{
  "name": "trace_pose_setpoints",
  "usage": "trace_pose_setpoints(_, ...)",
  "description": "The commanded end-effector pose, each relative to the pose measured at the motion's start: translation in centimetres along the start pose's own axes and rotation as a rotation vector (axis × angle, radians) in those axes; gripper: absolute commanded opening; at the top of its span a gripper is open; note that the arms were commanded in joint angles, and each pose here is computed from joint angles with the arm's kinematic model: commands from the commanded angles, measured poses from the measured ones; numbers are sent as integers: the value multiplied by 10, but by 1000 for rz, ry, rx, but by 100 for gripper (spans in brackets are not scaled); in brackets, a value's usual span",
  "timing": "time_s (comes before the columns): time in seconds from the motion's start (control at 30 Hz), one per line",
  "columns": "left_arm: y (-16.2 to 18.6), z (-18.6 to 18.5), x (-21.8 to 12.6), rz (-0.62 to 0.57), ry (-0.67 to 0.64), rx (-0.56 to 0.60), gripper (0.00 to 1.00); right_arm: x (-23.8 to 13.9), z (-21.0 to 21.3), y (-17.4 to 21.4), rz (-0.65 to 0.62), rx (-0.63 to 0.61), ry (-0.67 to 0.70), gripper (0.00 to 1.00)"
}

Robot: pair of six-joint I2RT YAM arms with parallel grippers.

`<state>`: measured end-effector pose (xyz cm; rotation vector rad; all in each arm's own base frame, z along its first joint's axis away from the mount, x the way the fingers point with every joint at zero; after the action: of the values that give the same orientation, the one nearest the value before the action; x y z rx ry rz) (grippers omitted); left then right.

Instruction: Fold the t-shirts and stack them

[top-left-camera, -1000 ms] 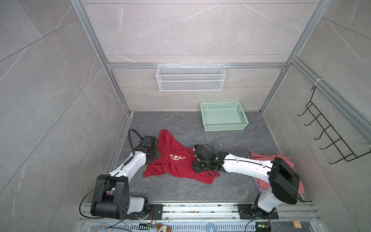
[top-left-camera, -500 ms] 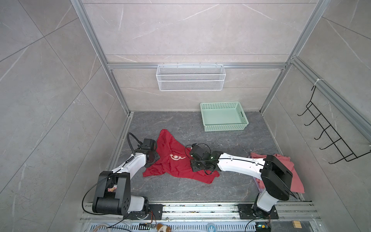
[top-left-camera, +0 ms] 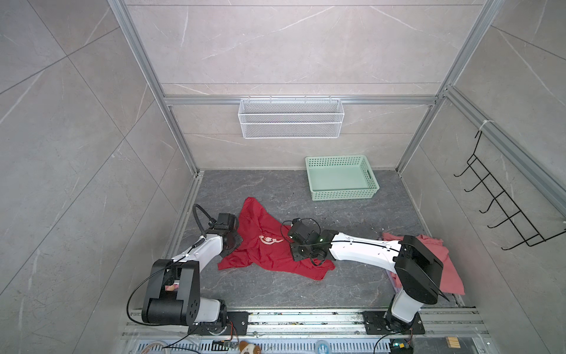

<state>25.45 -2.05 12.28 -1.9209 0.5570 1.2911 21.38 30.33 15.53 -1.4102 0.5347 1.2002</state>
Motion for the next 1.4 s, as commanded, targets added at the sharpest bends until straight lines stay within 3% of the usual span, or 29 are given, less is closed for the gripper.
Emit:
trace_pose_setpoints(0.0,-4,-2,-1,-18,15,-1,4,5,2,-1,8,-35,32,53)
trace_pose_setpoints(0.03,-4,-2,-2,-18,19,3,0,5,3,0,11,-41,32,53)
trace_pose_setpoints(0.3,-11,-5,-33,-98,91,15,0,13,14,10,32,-140,174,53)
trace_pose_setpoints(0.57,-18,-1,-83,-225,151,10,0,42,6,18,60,-170,340,44)
trace_pose_setpoints(0.73,-19,2,-104,-279,181,4,0,44,1,20,62,-172,393,44)
trace_pose_setpoints(0.9,-21,2,-112,-300,189,5,0,50,-6,23,95,-142,322,36)
trace_pose_setpoints(1.1,-21,3,-115,-310,193,6,0,60,-22,23,157,-69,244,36)
trace_pose_setpoints(1.27,-21,3,-115,-310,193,5,0,64,-35,25,188,-13,190,13)
trace_pose_setpoints(1.37,-21,2,-115,-308,195,7,0,55,-37,22,172,3,111,8)
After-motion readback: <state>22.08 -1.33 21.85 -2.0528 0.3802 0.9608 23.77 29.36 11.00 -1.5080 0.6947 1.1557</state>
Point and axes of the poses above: each gripper's point midway between its finger pads, its own x axis out along the fingers, its own z axis along the line the jaws close on, y = z × x, the point moved 10 cm from there along -x, back along the fingers, and after that the axes turned 1 degree about x, right-handed, at the moved point
